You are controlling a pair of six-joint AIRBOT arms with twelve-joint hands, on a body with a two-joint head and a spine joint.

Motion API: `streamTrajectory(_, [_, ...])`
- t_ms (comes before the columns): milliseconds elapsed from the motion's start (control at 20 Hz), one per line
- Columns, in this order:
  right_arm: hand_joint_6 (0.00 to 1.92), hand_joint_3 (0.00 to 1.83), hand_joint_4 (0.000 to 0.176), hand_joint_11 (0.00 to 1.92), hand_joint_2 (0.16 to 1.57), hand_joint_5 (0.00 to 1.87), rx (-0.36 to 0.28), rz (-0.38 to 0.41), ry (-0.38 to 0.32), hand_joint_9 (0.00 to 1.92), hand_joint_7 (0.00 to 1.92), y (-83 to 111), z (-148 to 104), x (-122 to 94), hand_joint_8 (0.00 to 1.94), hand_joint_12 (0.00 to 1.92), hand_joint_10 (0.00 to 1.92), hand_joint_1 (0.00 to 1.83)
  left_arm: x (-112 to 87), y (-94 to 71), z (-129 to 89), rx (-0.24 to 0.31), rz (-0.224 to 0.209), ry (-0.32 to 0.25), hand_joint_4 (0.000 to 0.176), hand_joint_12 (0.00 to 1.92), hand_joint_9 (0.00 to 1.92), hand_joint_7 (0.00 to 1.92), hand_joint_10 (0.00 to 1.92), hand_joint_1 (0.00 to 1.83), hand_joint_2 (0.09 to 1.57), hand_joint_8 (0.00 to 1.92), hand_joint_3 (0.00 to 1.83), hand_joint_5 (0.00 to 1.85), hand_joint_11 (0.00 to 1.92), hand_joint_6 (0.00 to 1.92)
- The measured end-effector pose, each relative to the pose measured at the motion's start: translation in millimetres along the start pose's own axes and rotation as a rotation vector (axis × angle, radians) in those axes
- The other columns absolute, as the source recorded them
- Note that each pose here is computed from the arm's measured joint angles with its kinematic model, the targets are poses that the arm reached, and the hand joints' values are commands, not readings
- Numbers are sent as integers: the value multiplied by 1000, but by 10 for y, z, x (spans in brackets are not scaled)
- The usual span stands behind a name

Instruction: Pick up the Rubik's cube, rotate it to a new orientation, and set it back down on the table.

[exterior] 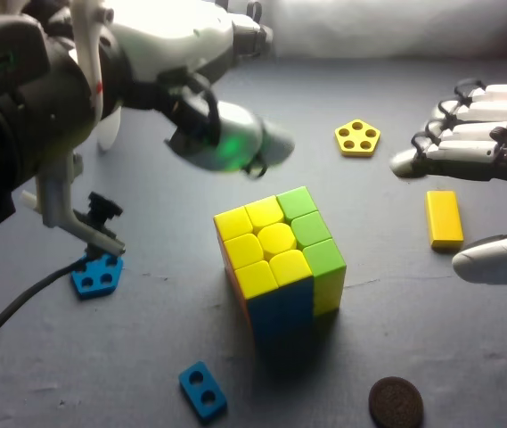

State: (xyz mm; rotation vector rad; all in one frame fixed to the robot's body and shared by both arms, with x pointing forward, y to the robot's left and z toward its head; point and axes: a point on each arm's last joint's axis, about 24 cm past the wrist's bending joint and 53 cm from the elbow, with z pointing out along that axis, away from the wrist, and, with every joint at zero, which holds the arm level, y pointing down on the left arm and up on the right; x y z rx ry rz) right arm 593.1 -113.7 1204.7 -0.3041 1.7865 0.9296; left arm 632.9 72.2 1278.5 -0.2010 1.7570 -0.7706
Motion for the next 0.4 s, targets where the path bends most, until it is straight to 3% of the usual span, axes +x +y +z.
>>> streamTrajectory(50, [1447,3,0,54,1242,169,-1,2,-1,217,333,2,0,-4,1468,1897,1754,2,-3,-4,0,1,-1,0,0,1401,618,716,960,299,1286,667,0,715,305,231])
streamTrajectory(100, [1467,8,0,237,1263,287,-1,2,-4,321,444,5,2,-15,1567,1916,1852,0,-8,-10,-2,1,-6,1,0,1543,570,690,1185,258,1302,927,2,818,315,313])
streamTrajectory(150, [1518,9,0,354,1272,364,-1,1,-4,410,531,5,1,-17,1615,1920,1907,0,-20,-14,-4,-1,-9,1,0,1608,584,748,1269,200,1316,959,2,887,335,365])
streamTrajectory(250, [1508,5,0,396,1275,417,-2,1,-6,503,620,8,2,-21,1638,1921,1920,1,-95,-61,-11,9,2,-17,0,1603,614,799,1302,184,1321,1025,0,812,338,721])
streamTrajectory(400, [1439,1,0,427,1270,489,-2,-2,-6,545,666,9,3,-20,1674,1921,1921,21,-95,-78,-28,7,2,-17,0,1627,644,824,1344,201,1325,1085,1,757,402,921])
